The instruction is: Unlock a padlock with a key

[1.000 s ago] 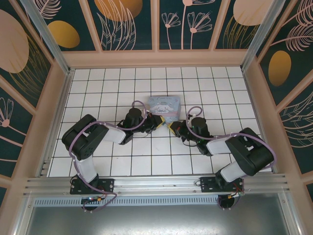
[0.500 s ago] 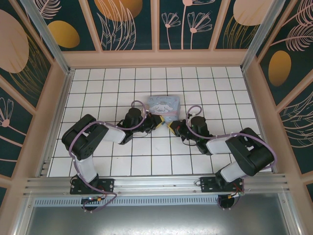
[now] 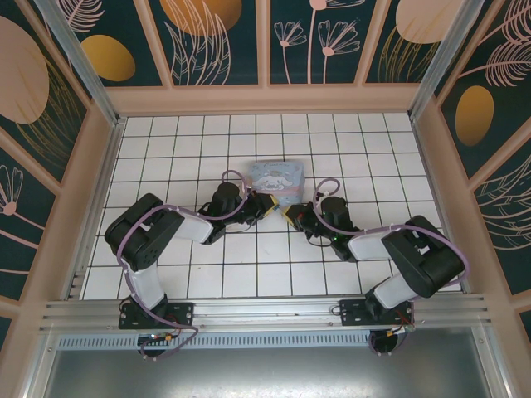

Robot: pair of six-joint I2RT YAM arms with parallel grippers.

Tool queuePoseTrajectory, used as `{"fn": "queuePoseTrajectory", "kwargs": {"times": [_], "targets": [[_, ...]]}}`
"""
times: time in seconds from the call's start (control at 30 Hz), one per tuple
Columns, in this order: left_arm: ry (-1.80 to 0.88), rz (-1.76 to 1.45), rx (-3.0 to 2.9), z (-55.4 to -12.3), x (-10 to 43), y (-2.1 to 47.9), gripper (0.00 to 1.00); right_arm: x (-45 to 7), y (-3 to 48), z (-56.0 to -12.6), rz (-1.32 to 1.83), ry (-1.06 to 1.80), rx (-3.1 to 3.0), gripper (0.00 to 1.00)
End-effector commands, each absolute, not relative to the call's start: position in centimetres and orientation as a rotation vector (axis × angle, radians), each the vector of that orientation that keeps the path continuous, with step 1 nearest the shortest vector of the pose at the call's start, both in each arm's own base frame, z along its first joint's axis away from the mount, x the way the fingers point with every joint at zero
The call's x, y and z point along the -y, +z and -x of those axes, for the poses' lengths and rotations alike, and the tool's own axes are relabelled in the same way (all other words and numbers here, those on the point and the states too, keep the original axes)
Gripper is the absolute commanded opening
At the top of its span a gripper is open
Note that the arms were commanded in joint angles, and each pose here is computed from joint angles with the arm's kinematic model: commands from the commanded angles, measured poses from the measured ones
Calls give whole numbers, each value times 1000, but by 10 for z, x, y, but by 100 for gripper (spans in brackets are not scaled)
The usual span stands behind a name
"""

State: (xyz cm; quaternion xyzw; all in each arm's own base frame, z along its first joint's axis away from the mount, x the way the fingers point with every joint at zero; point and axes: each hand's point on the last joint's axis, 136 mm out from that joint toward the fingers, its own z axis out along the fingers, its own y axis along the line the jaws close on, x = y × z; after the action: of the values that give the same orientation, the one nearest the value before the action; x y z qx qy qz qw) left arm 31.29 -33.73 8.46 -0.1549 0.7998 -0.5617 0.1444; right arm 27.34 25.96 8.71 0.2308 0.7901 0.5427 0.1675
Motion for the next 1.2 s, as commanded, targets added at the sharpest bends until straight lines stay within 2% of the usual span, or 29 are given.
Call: {"fn": "queuePoseTrajectory", "kwargs": {"times": [0.0, 0.57, 0.9, 1.17], "targets": [[-1679, 408, -2285, -312, 346, 93, 0, -276, 114, -280, -559, 1622, -2178, 0], [-1751, 423, -2260, -309, 348, 103, 0, -270, 114, -285, -546, 1623, -2140, 0], [-1897, 451, -2194, -305, 353, 129, 0, -267, 135, -284, -346, 1701, -2003, 0], [-1935, 449, -2176, -303, 354, 139, 0, -259, 145, -298, -234, 1644, -1959, 0]]}}
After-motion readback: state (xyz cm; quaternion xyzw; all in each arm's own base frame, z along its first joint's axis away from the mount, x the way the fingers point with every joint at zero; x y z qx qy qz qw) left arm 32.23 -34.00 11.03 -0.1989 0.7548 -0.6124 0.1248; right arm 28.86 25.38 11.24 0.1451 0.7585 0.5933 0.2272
